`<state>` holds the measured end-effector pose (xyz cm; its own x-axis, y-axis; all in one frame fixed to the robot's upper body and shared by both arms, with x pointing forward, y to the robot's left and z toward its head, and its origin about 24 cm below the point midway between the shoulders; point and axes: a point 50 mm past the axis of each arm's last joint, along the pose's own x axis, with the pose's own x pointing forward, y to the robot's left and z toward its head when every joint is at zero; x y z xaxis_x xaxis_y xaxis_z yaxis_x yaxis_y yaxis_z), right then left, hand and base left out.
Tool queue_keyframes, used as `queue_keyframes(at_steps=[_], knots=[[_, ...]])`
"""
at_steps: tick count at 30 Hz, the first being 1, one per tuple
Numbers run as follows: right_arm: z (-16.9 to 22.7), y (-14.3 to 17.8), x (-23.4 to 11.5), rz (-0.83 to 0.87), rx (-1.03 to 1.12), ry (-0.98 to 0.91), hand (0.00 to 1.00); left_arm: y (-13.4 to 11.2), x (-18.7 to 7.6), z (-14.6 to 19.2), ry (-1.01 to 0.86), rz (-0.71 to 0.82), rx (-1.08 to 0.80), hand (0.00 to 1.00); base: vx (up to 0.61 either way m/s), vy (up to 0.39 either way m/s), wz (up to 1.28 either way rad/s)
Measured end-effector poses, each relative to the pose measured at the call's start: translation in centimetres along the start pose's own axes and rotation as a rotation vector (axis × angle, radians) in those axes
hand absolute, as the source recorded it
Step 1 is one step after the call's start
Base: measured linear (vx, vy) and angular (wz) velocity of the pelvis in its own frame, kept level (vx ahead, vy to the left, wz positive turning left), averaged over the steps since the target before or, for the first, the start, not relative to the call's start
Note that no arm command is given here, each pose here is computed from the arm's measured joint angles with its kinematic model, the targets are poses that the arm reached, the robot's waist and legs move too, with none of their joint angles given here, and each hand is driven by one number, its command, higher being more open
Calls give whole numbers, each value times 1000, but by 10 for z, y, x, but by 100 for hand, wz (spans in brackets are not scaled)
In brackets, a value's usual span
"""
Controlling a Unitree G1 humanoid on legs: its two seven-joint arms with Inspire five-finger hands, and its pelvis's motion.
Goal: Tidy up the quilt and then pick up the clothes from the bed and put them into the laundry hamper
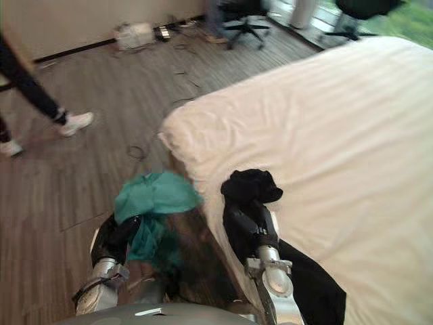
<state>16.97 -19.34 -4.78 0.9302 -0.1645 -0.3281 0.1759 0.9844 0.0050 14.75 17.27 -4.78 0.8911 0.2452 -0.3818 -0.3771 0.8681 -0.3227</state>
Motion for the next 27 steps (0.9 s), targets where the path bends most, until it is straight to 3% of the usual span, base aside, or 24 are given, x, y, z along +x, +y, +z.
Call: queue_keyframes(at_steps=[3, 8, 11, 16, 21, 27], knots=[[-4, -14, -4, -79, -2, 17, 0, 13, -2, -13, 69, 42, 89, 0, 52, 66, 75], [-19, -30, -14, -180, -36, 92, 0, 4, 3, -21, 108, -14, 135, 0, 106, 256, 100], [-42, -15, -23, -151, -59, 206, 0, 1, 4, -23, 127, -44, 199, 0, 136, 271, 113], [-55, 45, -23, 59, -65, 274, 0, 6, 4, -24, 131, 6, 212, 0, 106, 199, 119], [-41, 52, -20, 37, -49, 206, 0, 14, -2, -28, 152, 44, 259, 0, 114, -60, 118], [-45, 42, -18, -1, -68, 218, 0, -17, -14, -55, 247, -116, 311, 0, 113, -79, 49]])
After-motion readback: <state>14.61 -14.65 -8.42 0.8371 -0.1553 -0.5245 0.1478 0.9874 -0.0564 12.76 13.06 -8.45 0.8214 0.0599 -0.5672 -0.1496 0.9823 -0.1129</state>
